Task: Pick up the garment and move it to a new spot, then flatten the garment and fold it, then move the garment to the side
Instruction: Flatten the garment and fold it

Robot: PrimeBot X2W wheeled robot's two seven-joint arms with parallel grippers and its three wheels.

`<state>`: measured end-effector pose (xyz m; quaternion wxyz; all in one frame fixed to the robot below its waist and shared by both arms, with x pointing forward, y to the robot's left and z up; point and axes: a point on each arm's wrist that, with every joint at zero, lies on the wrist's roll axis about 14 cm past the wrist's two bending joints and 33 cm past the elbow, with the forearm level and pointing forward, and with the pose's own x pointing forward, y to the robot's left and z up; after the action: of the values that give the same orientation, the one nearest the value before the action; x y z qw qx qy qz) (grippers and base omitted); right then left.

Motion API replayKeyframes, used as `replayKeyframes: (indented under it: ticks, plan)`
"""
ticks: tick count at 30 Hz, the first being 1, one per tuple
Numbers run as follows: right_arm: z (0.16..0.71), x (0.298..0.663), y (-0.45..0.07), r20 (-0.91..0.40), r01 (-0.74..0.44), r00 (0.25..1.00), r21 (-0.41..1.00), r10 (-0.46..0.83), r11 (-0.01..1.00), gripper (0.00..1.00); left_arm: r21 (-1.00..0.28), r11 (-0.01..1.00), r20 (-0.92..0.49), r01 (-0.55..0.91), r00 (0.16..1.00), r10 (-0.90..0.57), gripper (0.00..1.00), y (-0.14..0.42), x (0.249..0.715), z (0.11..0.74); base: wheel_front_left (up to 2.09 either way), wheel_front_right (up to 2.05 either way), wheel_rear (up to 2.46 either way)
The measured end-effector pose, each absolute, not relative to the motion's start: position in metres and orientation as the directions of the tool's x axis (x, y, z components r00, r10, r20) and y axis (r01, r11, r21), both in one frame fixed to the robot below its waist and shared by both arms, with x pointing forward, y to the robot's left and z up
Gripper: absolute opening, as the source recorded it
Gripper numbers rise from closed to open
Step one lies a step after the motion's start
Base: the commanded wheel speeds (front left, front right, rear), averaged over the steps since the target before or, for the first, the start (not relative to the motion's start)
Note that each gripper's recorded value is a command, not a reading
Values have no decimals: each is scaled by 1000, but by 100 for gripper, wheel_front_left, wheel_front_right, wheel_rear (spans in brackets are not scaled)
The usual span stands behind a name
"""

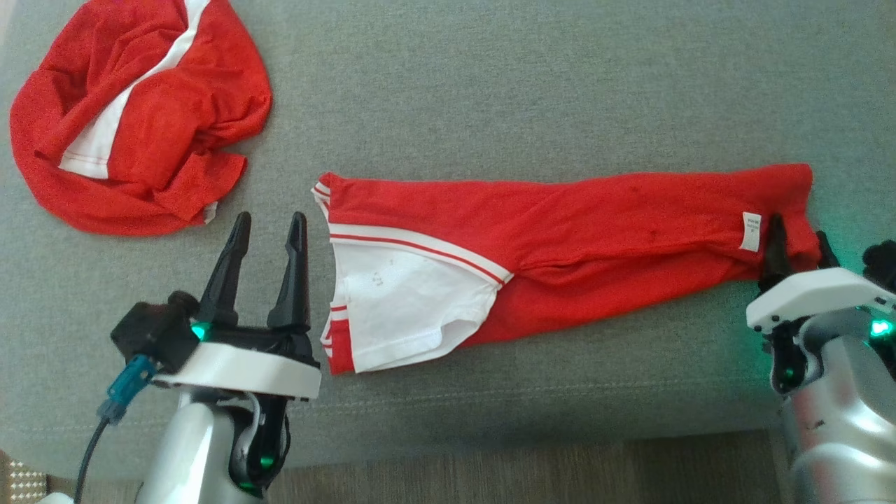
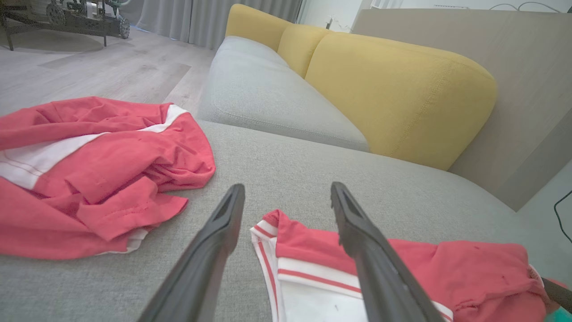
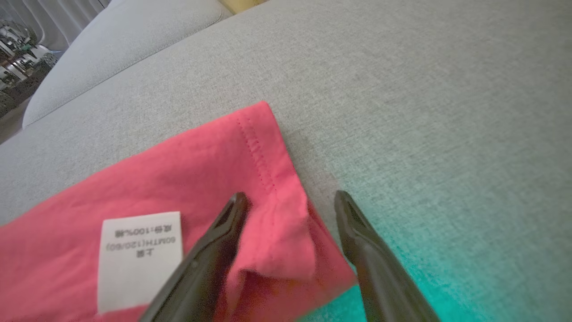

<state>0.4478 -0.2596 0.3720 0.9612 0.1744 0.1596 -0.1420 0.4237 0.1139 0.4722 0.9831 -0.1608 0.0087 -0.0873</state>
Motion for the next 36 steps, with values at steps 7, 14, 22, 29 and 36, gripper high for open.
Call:
replayKeyframes:
  ticks: [7, 14, 22, 29, 36]
  plan:
    - [368, 456, -248, -373, 291, 911, 281, -176, 914, 100, -313, 935, 5, 167, 985, -174, 100, 114, 426, 469, 0, 0, 0]
    - [369, 459, -232, -395, 223, 913, 282, -99, 933, 0, -312, 935, 14, 169, 985, -174, 100, 114, 427, 473, 0, 0, 0]
    - [386, 455, -257, -355, 224, 926, 233, -132, 946, 0, -308, 934, 44, 183, 983, -178, 100, 112, 426, 484, 0, 0, 0]
    - [413, 449, -312, -297, 319, 919, 183, -257, 930, 0, -305, 933, 65, 191, 982, -180, 100, 112, 421, 493, 0, 0, 0]
    - [449, 448, -368, -216, 393, 903, 61, -372, 917, 0, -305, 933, 69, 191, 981, -179, 100, 112, 418, 495, 0, 0, 0]
